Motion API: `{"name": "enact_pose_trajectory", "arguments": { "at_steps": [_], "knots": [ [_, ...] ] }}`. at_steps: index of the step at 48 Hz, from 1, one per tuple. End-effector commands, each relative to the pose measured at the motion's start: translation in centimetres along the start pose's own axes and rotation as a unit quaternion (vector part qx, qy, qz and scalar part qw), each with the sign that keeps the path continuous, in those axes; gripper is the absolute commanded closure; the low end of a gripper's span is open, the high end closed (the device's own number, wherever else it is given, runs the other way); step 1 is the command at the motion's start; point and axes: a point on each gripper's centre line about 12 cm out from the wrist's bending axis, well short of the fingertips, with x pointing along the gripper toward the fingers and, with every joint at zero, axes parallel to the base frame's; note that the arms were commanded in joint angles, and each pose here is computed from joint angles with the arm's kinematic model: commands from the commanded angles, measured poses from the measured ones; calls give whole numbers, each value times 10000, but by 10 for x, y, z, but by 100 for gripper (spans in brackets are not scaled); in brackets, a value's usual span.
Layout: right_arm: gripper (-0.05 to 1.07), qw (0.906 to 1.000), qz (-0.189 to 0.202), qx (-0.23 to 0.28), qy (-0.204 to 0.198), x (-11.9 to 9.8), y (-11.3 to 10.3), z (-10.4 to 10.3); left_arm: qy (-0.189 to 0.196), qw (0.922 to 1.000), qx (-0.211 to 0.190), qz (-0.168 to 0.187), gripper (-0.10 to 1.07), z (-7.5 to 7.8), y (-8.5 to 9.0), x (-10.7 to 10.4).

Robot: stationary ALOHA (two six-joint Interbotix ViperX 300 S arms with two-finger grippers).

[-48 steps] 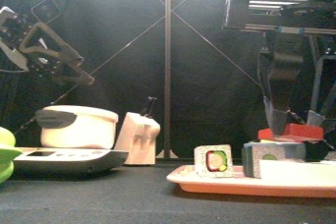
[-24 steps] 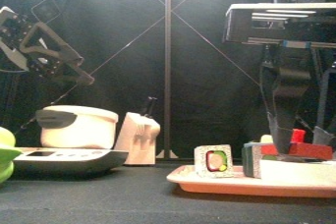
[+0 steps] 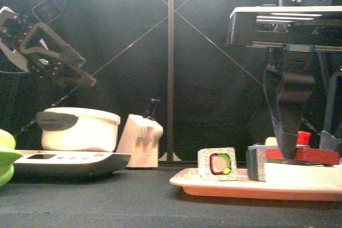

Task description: Place salmon on rice

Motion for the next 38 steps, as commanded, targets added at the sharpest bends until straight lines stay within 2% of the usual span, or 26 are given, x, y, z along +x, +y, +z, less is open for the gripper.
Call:
{"name": "enact_pose_trajectory", "arguments": {
  "at_steps": [1, 7, 13, 28, 38],
  "knots": [
    [20, 9998, 87, 126, 119, -11, 6, 4, -101, 9999, 9, -17, -5, 6, -1, 2],
    [15, 9998, 128, 118, 126, -14, 7, 4, -101, 9999, 9, -17, -5, 6, -1, 2],
    [14, 9998, 148, 113, 114, -19, 7, 6, -101, 9999, 16, -21, -5, 6, -1, 2],
    [14, 9995, 273, 42, -124, -36, 3, 31, -101, 9999, 9, -17, -5, 6, -1, 2],
    [14, 9994, 302, -75, -163, -40, -18, 48, -98, 9999, 26, -110, -5, 6, -6, 2]
  ]
}}
